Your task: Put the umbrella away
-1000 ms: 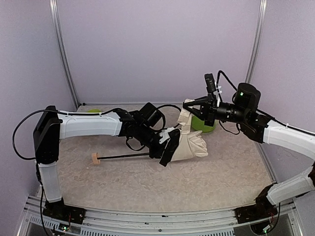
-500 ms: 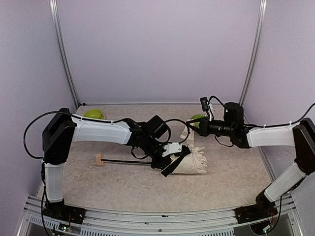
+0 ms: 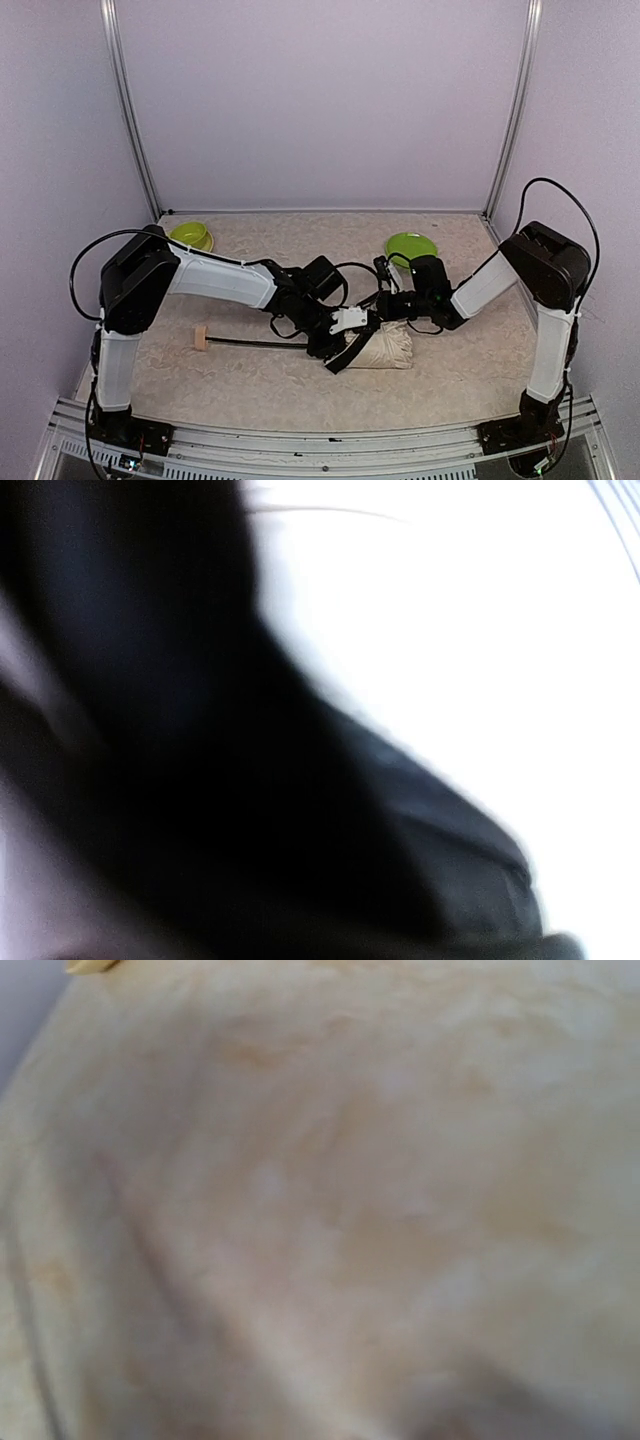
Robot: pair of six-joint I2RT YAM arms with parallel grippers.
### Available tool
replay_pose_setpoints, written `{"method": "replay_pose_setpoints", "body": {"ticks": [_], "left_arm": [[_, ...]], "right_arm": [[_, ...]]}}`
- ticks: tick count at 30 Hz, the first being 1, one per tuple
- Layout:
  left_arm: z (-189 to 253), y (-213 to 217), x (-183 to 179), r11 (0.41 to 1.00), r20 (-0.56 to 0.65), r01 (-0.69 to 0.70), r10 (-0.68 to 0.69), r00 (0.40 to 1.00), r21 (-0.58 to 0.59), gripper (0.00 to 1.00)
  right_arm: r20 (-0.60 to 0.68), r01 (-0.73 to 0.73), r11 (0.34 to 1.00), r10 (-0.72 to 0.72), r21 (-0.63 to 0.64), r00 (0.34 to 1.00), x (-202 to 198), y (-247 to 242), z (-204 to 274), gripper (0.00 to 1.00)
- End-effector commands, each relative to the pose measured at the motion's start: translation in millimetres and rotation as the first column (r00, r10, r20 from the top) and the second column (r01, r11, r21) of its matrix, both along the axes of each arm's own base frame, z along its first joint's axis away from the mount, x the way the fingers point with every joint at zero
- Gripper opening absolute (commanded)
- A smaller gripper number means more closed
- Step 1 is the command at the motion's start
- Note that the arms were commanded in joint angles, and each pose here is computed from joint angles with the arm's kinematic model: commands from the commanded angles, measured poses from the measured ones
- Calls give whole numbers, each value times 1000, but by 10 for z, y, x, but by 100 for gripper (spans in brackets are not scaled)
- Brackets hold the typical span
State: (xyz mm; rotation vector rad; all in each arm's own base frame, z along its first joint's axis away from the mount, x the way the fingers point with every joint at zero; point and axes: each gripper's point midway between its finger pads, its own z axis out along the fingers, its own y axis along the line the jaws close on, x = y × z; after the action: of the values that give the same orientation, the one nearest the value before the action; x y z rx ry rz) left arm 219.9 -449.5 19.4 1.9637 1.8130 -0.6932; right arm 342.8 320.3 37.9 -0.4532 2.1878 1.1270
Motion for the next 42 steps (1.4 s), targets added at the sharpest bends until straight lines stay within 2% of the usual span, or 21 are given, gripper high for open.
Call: {"method": "replay_pose_setpoints", "body": {"ticks": [1,4,10,13,16,18,21,22,24,28,36,42], "left_arm": [[200,-10,292,986,111,-140,150,982,-92,46],[322,43,381,971,159,-195,215,964,-135,62],[622,207,345,959,235,-194,240,942,-205,91],[762,359,376,963,288,-207,251,924,-173,98],[962,535,413,970,358,-211,241,902,-122,99],[1181,528,344,979,385,-167,198,901,-113,99],[1528,83,91,980,396,-91,155,905,-176,99],[1513,-90,16,980,380,-82,146,913,-180,99],[1362,-336,59,980,346,-124,172,922,-155,99],[792,-404,230,978,300,-207,188,935,31,99],[218,-191,160,977,218,-156,122,968,145,99],[-179,44,-65,965,104,-79,55,993,251,99]], "right_arm": [[87,67,997,-62,-48,994,131,-58,-49,0],[95,59,996,-53,-64,994,89,-80,-88,0],[141,24,996,-12,-89,990,76,-69,-45,0],[145,13,995,2,-100,989,67,-67,-48,0],[150,6,995,10,-102,989,62,-60,-45,0],[153,4,995,12,-100,988,67,-55,-29,0],[156,3,995,12,-97,988,80,-40,-8,0],[154,6,995,10,-99,988,90,-41,-12,0],[148,11,995,5,-102,989,109,-37,-8,0],[131,5,995,7,-96,991,102,-21,1,0],[132,-7,995,20,-97,991,101,-4,3,0],[133,-4,994,19,-112,991,139,3,16,0]]}}
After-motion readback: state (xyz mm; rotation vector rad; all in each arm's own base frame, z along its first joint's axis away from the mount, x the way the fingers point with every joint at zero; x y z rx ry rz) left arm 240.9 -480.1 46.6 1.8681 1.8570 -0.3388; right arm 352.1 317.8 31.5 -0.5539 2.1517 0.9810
